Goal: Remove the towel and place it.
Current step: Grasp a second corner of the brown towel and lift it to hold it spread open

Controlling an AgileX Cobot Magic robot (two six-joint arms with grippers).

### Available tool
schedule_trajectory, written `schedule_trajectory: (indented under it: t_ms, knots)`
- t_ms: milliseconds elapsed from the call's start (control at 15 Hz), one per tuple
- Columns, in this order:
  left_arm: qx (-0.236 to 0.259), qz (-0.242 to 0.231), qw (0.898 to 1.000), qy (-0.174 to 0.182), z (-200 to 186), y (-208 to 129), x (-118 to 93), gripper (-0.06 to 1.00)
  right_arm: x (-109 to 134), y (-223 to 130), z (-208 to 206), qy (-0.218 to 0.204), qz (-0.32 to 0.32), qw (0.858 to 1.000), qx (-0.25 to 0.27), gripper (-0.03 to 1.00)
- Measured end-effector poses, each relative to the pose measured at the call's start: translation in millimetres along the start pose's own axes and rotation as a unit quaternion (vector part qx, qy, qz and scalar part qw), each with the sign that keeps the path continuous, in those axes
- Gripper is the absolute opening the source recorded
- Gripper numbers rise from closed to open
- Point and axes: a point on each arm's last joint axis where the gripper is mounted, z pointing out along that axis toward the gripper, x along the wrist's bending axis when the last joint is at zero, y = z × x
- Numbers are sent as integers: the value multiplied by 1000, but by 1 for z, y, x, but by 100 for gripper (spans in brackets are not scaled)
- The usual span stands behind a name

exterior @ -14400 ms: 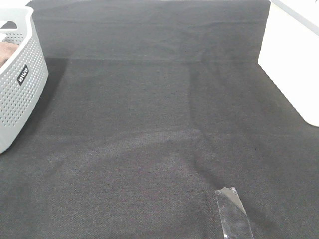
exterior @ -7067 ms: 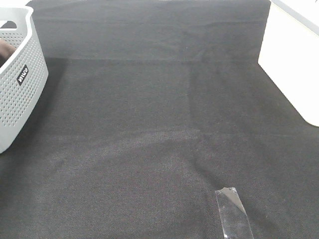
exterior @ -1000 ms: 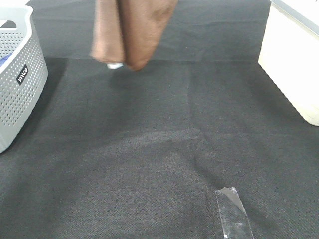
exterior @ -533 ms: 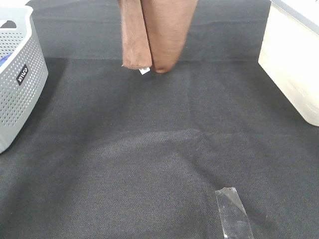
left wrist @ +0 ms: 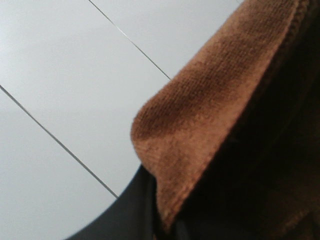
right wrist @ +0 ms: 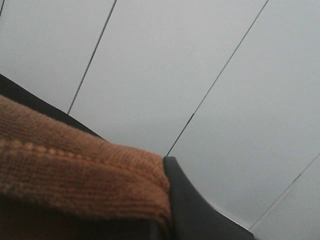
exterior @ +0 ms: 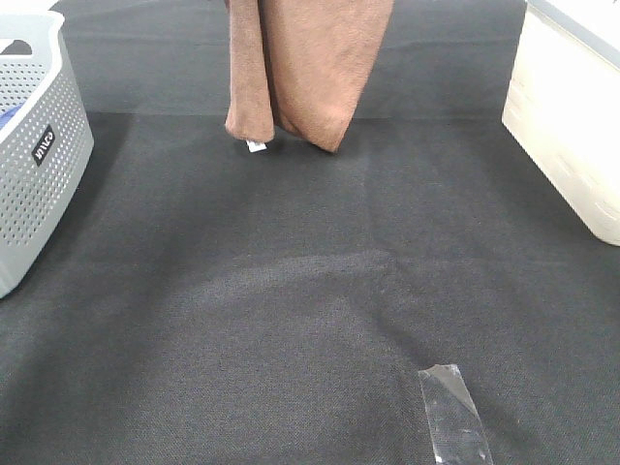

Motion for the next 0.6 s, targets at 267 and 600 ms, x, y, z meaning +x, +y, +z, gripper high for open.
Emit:
schedule_trajectory:
  t_ms: [267, 600]
  knots:
    - [0, -1, 1000, 0, 0, 0, 0, 6, 0, 0, 0, 2, 10, 1000, 0, 0]
    - [0, -1, 1000, 0, 0, 0, 0, 12, 0, 0, 0, 2, 10, 1000, 0, 0]
